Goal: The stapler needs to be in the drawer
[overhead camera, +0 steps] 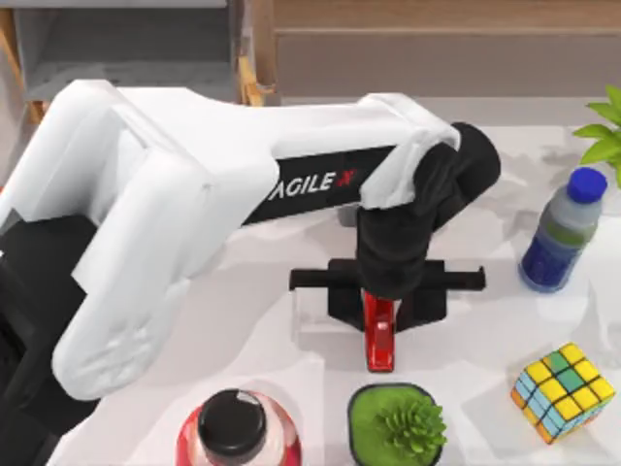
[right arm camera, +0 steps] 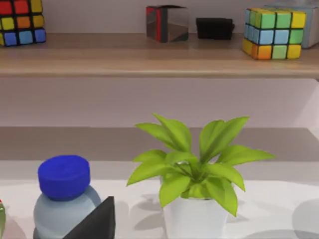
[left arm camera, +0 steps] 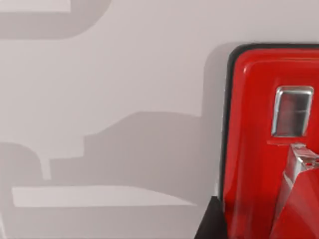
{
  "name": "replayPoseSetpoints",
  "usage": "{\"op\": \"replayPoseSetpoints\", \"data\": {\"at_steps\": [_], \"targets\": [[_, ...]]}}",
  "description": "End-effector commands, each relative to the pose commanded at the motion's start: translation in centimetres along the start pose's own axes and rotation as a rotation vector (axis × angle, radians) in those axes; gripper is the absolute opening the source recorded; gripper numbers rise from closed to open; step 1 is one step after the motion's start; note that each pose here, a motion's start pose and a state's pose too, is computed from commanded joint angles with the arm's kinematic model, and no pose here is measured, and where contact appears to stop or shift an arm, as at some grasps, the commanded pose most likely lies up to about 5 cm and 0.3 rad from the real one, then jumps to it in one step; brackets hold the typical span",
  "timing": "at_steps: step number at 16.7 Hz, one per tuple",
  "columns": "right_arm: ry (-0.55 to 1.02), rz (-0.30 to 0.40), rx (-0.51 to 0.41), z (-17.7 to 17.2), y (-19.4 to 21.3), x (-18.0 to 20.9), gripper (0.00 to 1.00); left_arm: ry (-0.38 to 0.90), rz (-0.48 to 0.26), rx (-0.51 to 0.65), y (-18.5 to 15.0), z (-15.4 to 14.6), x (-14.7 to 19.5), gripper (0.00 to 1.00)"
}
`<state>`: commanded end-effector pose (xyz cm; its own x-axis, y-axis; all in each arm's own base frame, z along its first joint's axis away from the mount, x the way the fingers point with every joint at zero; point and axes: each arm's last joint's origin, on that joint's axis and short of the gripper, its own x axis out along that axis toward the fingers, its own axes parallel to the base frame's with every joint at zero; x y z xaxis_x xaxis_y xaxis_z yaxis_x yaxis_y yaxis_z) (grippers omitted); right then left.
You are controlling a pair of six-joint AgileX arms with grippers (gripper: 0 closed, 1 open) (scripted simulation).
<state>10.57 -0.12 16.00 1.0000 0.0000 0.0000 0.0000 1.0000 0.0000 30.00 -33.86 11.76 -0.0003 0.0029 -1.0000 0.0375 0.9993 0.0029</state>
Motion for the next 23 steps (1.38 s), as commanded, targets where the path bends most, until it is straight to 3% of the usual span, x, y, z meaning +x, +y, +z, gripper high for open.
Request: {"op": "replayPoseSetpoints", "data": {"at_steps": [9, 16, 21, 23], "targets": [[0.0, 0.0, 0.0, 0.0, 0.0, 0.0, 1.0, -0.001, -0.001, 0.002, -0.1, -0.1, -0.2, 0.0], [0.0, 0.0, 0.0, 0.0, 0.0, 0.0, 1.0, -0.001, -0.001, 0.003, -0.1, -0.1, -3.0, 0.0], [0.0, 0.0, 0.0, 0.0, 0.0, 0.0, 1.0, 0.002, 0.001, 0.004, -0.1, -0.1, -2.9, 0.0], [0.0, 0.0, 0.0, 0.0, 0.0, 0.0, 1.0, -0.028, -0.018, 0.002, 0.7, 0.8, -4.7, 0.0]]}}
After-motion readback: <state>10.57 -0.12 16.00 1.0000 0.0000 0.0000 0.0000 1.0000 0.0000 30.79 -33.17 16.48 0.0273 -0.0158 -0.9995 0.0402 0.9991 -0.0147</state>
